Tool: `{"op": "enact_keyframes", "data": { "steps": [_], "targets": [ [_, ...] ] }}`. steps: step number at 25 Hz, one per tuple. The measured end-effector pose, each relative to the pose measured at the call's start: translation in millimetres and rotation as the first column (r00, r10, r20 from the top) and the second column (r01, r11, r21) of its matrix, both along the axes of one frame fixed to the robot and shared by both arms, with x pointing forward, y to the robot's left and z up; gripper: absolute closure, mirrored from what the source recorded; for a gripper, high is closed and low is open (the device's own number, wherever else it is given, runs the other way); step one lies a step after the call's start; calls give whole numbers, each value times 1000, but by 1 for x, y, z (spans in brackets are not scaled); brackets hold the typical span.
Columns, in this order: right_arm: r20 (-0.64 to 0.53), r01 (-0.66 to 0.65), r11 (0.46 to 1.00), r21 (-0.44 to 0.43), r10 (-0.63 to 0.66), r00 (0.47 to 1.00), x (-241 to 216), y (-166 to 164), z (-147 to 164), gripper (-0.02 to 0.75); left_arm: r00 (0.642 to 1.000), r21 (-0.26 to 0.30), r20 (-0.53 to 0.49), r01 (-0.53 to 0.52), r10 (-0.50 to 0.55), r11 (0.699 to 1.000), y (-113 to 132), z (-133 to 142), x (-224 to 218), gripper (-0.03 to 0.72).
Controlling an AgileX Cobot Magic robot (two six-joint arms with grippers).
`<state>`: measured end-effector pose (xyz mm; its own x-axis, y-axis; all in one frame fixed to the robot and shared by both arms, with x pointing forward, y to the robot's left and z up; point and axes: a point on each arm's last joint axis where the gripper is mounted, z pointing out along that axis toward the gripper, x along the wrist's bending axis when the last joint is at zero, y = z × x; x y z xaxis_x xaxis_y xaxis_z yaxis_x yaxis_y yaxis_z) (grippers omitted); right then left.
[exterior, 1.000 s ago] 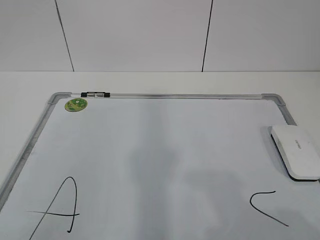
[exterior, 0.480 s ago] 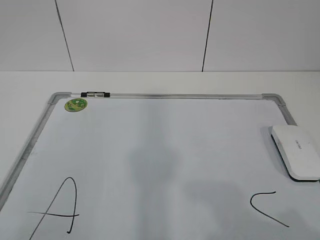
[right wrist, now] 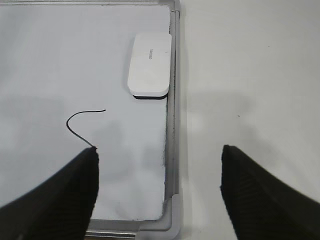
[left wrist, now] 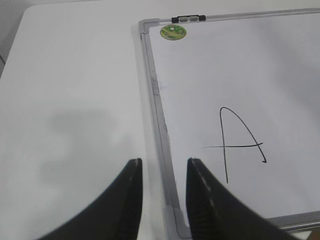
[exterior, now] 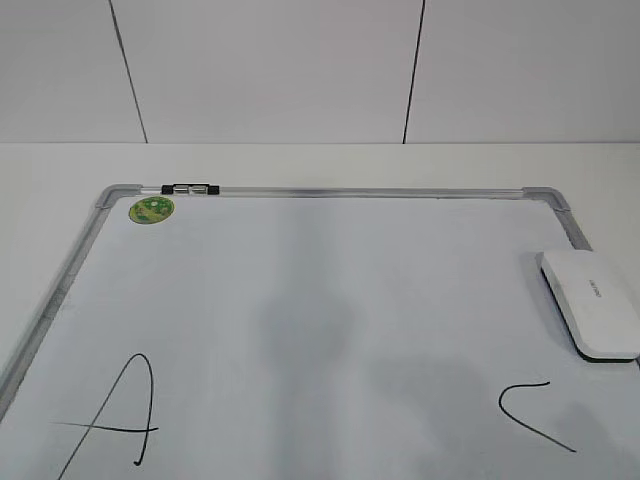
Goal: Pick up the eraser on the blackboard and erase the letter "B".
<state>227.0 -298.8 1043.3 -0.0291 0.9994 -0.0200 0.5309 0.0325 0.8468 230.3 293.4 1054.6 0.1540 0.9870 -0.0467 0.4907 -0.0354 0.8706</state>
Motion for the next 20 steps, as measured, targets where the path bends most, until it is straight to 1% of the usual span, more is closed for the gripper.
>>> {"op": "enact_keyframes", "data": {
  "steps": [9, 20],
  "targets": [
    [3, 17, 1000, -25, -17, 1000, 0, -3, 0, 153, 1000, 0, 2, 0, 0, 1000, 0, 0, 0, 461],
    [4, 19, 999, -28, -19, 1000, 0, -3, 0, 153, 1000, 2, 2, -2, 2, 1000, 0, 0, 0, 461]
  ]
}}
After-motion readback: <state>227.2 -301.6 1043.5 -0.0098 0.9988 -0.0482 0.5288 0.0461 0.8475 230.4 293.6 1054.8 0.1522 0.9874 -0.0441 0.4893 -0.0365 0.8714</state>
